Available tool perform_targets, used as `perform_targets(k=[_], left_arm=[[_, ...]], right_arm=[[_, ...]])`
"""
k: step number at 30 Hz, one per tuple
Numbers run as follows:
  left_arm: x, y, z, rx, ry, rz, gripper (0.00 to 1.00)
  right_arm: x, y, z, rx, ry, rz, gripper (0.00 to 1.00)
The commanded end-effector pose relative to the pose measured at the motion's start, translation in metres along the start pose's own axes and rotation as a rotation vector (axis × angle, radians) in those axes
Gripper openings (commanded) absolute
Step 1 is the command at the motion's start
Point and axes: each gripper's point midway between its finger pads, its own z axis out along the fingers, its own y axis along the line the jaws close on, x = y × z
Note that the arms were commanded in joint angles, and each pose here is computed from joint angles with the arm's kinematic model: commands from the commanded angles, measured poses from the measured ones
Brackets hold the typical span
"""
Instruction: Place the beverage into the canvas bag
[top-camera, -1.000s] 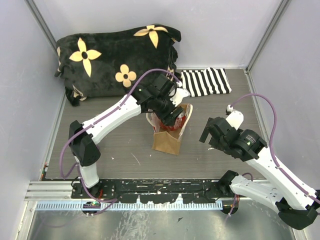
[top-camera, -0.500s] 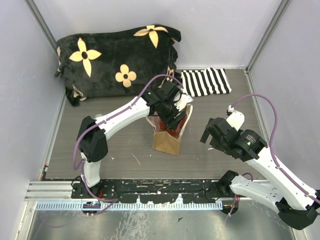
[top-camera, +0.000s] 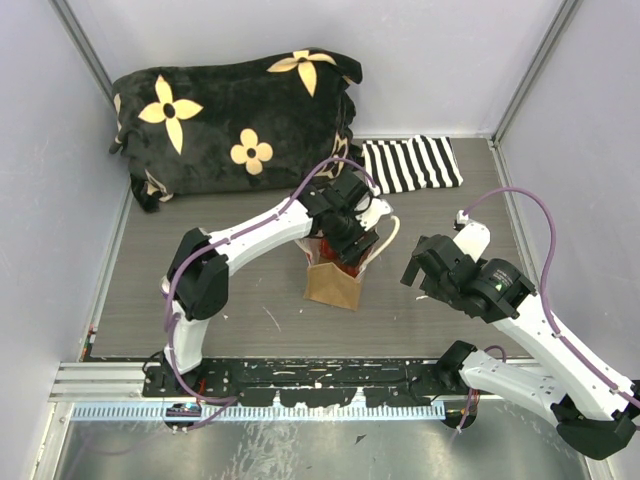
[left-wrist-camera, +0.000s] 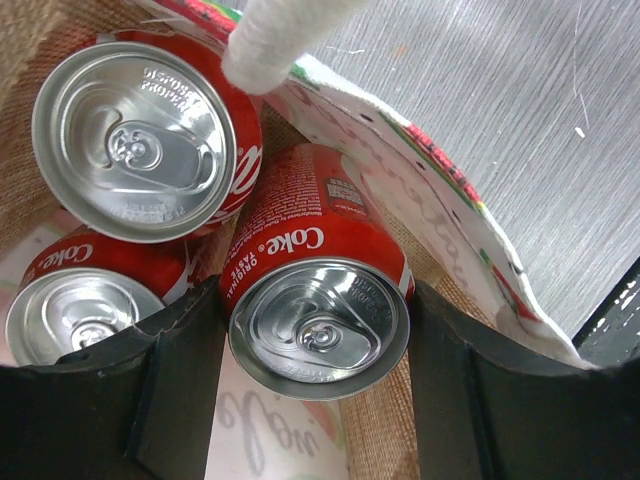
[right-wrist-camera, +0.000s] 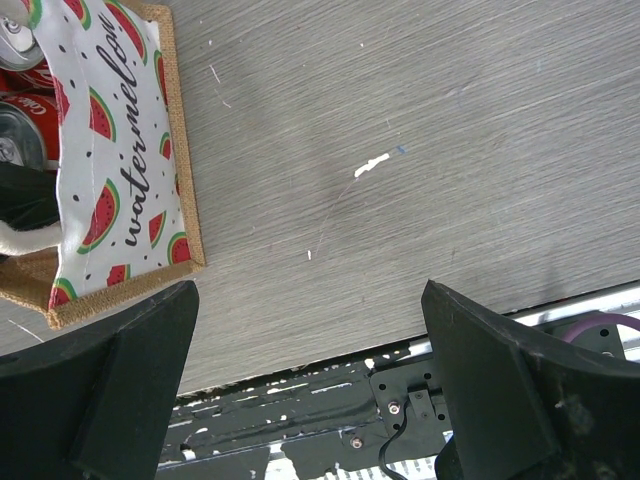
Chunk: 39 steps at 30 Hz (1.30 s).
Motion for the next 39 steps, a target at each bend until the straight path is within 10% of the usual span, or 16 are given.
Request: perform_targets(k=[1, 10, 17, 25, 39], left_arm=[[-0.021, 0.0, 0.003, -0.019, -0.078, 0.022, 0.0], [-0.013, 0.004, 0.015, -0.045, -0.057, 0.031, 0.01], [-0.014, 0.0, 0.011, -0.045, -0.06, 0.045, 0.62], [-0.026, -0.009, -0.006, -0.041, -0.102, 0.053, 0.94], [-0.041, -0.022, -0.065, -0.034, -0.177, 0.06, 0.96]], right_arm=[[-0.014, 0.004, -0.008, -0.019, -0.048, 0.041, 1.0], [-0.013, 0.004, -0.007, -0.017, -0.046, 0.04, 1.0], [-0.012, 0.004, -0.006, -0.017, -0.041, 0.036, 1.0], [-0.011, 0.007, -0.004, -0.021, -0.034, 0.032, 1.0], [-0.012, 0.012, -0.004, -0.027, -0.031, 0.021, 1.0]])
